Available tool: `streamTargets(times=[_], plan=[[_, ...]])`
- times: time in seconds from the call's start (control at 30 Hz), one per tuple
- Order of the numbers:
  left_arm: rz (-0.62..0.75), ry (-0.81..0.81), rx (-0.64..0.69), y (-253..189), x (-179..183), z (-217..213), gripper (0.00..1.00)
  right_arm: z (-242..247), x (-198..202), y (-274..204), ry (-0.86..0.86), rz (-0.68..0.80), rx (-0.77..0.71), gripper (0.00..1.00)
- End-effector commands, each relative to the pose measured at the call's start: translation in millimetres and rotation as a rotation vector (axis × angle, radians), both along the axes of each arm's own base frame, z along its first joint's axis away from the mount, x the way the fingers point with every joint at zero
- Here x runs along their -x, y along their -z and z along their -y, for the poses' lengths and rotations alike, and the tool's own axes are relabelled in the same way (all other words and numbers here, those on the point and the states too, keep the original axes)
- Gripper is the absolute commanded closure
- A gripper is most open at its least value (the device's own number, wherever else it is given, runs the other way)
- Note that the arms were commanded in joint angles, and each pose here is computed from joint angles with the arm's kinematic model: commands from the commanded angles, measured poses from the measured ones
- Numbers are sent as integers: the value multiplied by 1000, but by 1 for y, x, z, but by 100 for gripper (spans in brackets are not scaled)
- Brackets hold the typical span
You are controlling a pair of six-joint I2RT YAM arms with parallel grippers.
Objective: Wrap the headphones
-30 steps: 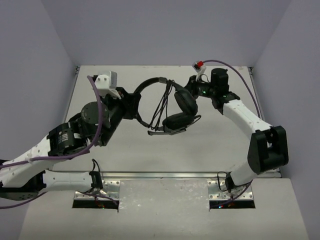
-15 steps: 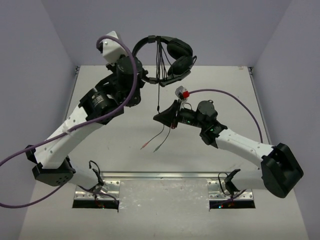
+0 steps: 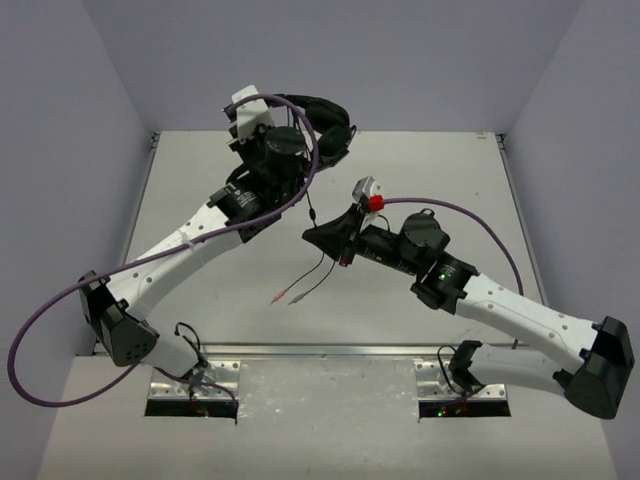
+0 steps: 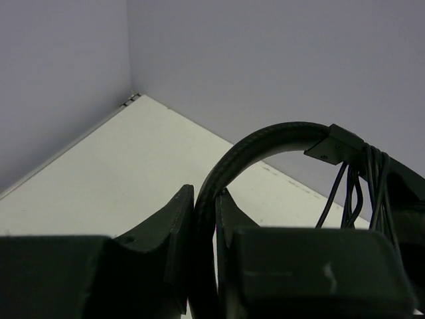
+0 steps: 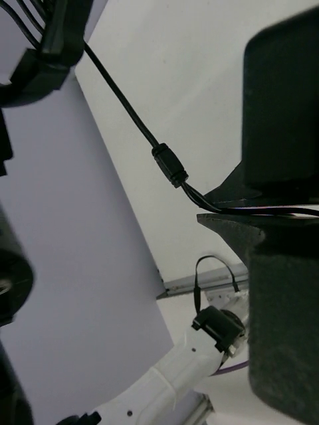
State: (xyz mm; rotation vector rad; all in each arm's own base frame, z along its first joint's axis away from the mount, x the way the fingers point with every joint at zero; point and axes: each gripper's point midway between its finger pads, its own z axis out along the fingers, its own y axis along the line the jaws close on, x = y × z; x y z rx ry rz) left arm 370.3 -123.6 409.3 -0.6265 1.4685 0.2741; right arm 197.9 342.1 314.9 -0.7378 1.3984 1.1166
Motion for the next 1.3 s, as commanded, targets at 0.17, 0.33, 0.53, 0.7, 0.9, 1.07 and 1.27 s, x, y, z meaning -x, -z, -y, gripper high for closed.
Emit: streamTargets(times=[0.17,0.33,0.53,0.7,0.9,1.07,1.27], plan=[[69,-48,143,51,-14,-15,100,-1,12,-22,-35,70,192,99],[0,39,241,98,-6,-4,100,-9,-3,-4,-26,49,330,99],[-107,321,223,114,-1,32,100,1,-34,16,62,105,453,99],[-160,467,226,128,8,50,100,24,-57,23,74,112,511,99],[-170,553,170,143,20,56,100,33,-102,14,155,81,608,99],[-178,677,111,150,33,71,100,48,-146,5,280,120,730,99],[-213,729,23,174,50,60,100,79,-172,-26,363,206,856,99]])
